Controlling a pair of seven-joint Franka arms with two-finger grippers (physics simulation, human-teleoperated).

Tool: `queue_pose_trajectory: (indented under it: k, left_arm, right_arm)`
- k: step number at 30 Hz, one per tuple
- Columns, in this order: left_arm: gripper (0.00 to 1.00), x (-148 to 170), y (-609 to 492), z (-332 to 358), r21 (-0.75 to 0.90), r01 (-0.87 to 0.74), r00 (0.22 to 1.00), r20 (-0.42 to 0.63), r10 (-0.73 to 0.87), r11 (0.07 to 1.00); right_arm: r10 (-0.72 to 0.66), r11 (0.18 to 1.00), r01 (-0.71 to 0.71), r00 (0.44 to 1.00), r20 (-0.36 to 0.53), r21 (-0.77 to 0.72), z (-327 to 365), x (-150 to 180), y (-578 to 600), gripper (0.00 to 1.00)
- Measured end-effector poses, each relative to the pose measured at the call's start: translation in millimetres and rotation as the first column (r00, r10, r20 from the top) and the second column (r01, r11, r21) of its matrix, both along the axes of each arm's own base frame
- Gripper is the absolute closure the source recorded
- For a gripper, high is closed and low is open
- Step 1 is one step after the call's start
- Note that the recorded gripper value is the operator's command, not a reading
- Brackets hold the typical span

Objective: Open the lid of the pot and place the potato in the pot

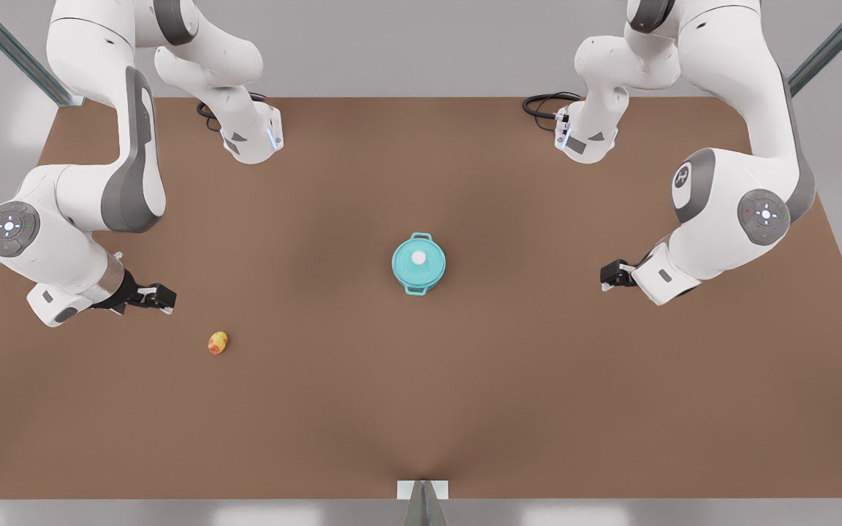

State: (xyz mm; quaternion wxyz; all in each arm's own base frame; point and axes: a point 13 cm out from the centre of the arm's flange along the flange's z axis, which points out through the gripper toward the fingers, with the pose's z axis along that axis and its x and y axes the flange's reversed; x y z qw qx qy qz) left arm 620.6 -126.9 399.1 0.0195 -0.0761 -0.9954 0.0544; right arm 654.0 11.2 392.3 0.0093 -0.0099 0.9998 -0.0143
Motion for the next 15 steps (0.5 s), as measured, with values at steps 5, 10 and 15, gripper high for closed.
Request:
queue_pose_trajectory:
  k: [5,10,15]
  left_arm:
    - [0.0,-10.5,-22.0,-15.0,0.009,0.038,0.999,-0.034,-0.038,0.999]
    - [0.0,-91.7,-253.8,-26.1,0.025,0.327,0.945,-0.038,-0.326,0.945]
    - [0.0,-184.9,-402.2,-98.9,0.074,0.373,0.928,-0.038,-0.371,0.925]
  right_arm:
    - [-0.009,1.0,0.009,1.0,-0.027,0.008,-18.7,1.6,2.6,0.0]
    - [-0.025,0.999,0.027,0.997,-0.071,0.017,-63.2,8.5,25.4,0.0]
    - [-0.07,0.997,0.071,0.994,-0.087,0.012,-98.4,-6.9,21.5,0.0]
